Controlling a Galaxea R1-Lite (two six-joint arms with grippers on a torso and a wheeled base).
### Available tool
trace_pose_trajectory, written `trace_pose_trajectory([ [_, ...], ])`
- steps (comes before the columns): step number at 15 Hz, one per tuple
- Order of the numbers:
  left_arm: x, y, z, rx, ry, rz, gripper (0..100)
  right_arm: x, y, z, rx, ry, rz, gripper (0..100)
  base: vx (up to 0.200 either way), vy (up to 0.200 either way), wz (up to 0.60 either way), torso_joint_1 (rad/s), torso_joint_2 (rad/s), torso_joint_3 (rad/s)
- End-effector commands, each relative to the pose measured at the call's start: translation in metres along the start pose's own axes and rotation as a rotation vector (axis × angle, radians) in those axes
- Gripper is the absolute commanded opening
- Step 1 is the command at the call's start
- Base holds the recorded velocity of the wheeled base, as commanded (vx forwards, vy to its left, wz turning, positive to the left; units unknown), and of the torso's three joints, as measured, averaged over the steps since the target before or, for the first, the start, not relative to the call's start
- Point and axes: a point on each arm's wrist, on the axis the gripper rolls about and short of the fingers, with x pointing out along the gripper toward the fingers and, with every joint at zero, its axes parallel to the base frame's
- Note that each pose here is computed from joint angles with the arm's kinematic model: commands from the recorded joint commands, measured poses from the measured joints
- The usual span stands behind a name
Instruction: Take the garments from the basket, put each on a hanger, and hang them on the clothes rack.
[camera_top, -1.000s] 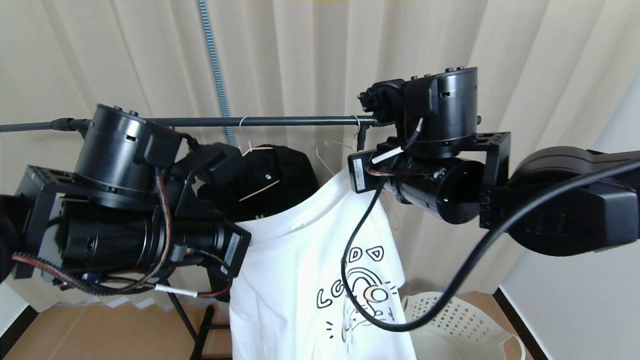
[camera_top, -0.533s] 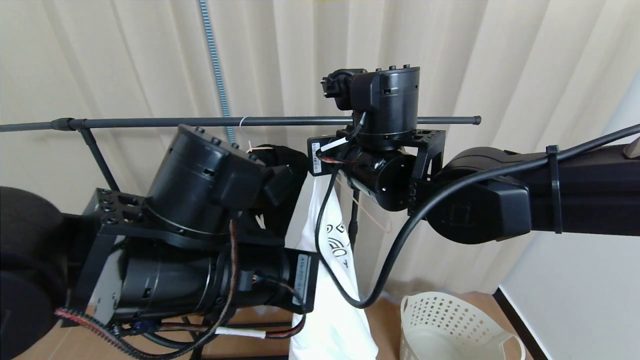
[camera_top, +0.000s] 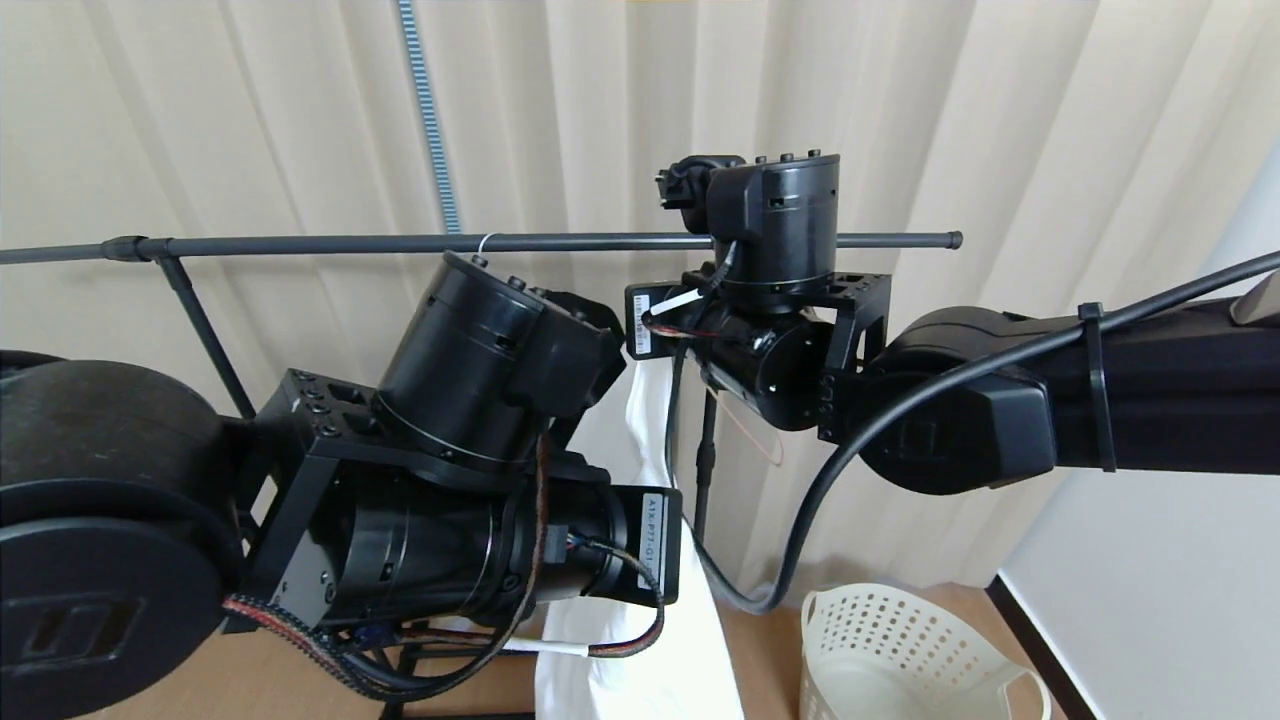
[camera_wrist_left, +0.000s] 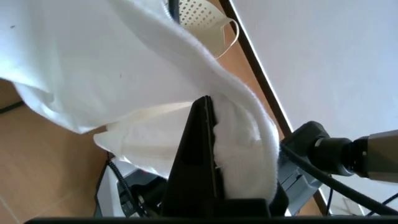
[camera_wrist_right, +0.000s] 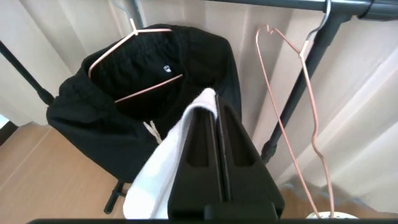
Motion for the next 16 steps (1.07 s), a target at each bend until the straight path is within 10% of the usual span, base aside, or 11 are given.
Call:
trace_pose_trajectory([
  [1, -0.016, 0.006, -0.007, 0.014, -0.013, 0.008, 0, -0.007, -0.015, 0.010, 0.013, -0.013, -0.022, 0, 0.000, 0.000, 0.00, 0.000, 0.00, 0.000],
  [9, -0.011, 0.047, 0.003, 0.039, -0.085, 0.209, 0, -0.080, -0.076, 0.004, -0.013, 0.051, -0.093, 0, 0.000, 0.000, 0.00, 0.000, 0.00, 0.000],
  [16, 0.022, 0.046, 0.040, 0.103, -0.216, 0.258, 0, -0.117, -0.096, -0.013, -0.143, 0.107, -0.103, 0, 0.000, 0.000, 0.00, 0.000, 0.00, 0.000],
])
